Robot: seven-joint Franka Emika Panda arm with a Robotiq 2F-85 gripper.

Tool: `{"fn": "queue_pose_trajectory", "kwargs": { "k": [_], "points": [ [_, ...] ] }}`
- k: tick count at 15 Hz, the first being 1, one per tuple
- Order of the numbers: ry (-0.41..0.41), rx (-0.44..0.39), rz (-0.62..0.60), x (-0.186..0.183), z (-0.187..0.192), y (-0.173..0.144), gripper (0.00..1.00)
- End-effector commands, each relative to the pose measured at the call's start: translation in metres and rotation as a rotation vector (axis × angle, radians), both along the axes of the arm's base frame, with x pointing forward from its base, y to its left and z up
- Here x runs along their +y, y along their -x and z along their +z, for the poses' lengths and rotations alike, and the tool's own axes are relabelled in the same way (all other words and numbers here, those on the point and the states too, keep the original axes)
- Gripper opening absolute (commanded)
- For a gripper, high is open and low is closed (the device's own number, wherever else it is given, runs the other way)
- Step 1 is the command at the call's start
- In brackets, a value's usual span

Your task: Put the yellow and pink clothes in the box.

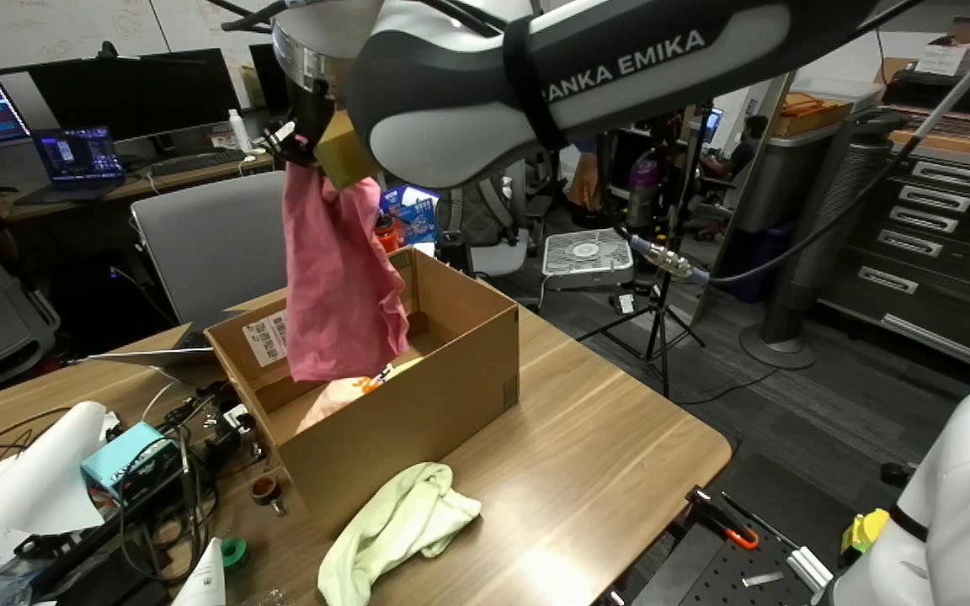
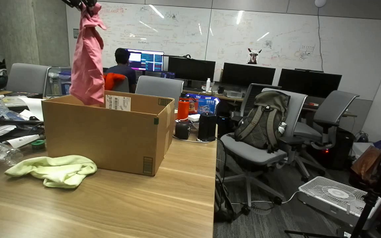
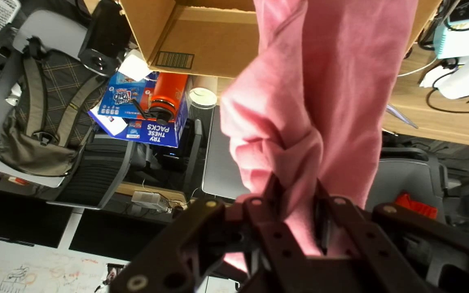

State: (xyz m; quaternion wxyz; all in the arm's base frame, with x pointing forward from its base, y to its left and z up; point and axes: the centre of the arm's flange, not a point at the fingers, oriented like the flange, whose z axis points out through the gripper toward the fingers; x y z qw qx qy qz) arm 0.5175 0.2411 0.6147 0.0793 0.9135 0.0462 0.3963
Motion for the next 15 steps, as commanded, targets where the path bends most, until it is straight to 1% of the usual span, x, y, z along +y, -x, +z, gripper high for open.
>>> {"fn": "queue_pose_trajectory", "kwargs": {
  "k": [1, 12, 13, 14, 15],
  "points": [
    [0.001, -0.022, -0.007, 0.003, 0.005, -0.005, 0.04],
    [0.018, 0.041, -0.013, 0.004, -0.027, -0.025, 0.04],
    [0.018, 0.045, -0.01, 0.004, -0.029, -0.027, 0.09],
    [0.018, 0.05, -0.014, 0.004, -0.03, -0.027, 0.41],
    [0.014, 0.048, -0.008, 0.004, -0.031, -0.027, 0.44]
  ]
}}
